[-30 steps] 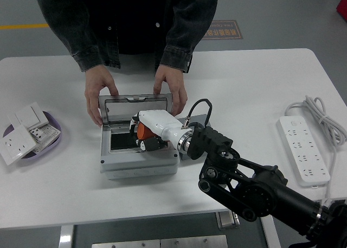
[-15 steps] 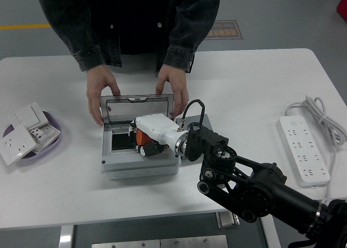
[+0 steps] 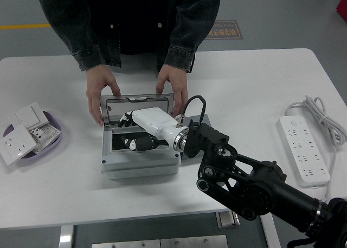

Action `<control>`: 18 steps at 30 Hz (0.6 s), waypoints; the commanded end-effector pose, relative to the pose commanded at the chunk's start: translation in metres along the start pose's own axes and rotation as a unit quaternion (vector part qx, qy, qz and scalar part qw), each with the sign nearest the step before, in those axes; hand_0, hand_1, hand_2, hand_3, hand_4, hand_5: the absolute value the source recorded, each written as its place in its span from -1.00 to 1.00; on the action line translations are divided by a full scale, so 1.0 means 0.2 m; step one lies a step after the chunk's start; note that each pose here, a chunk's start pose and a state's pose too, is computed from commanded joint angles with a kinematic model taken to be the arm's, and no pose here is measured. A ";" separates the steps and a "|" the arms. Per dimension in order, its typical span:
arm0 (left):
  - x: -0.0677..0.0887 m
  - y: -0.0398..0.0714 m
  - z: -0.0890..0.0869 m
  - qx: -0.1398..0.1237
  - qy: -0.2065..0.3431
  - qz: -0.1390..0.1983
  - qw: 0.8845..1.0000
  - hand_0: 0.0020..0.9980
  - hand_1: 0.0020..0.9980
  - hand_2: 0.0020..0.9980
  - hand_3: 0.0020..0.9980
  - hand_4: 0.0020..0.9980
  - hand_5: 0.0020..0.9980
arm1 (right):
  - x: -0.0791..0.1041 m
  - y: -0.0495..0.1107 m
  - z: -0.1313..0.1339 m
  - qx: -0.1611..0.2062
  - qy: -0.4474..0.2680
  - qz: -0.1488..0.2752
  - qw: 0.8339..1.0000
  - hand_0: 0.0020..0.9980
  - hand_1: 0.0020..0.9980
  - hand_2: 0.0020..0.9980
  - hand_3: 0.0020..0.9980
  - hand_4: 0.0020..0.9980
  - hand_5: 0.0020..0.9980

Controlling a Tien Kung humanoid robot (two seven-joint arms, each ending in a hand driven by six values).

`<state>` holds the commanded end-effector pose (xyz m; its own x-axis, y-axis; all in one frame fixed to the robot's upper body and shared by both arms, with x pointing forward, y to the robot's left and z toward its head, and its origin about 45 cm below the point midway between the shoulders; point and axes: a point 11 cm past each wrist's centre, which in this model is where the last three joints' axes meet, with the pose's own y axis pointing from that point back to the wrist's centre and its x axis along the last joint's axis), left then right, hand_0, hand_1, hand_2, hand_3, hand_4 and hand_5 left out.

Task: Pick up the cylinder from the cube,place it in the box,flap close box

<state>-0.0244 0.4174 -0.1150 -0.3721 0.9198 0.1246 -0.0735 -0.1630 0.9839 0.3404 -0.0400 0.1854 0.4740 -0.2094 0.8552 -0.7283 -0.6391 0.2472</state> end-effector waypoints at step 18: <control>-0.01 0.00 -0.02 0.004 0.002 -0.001 1.000 0.28 0.36 0.36 0.48 0.64 -0.36 | 0.15 0.04 -0.14 0.087 -0.224 -0.009 0.971 0.26 0.30 0.33 0.38 0.20 -0.20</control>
<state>-0.0278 0.4147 -0.1159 -0.3755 0.9188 0.1217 -0.0672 -0.1579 0.9852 0.3344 -0.0300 0.2253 0.6817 -0.4727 0.5585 -0.6421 -0.7524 0.1471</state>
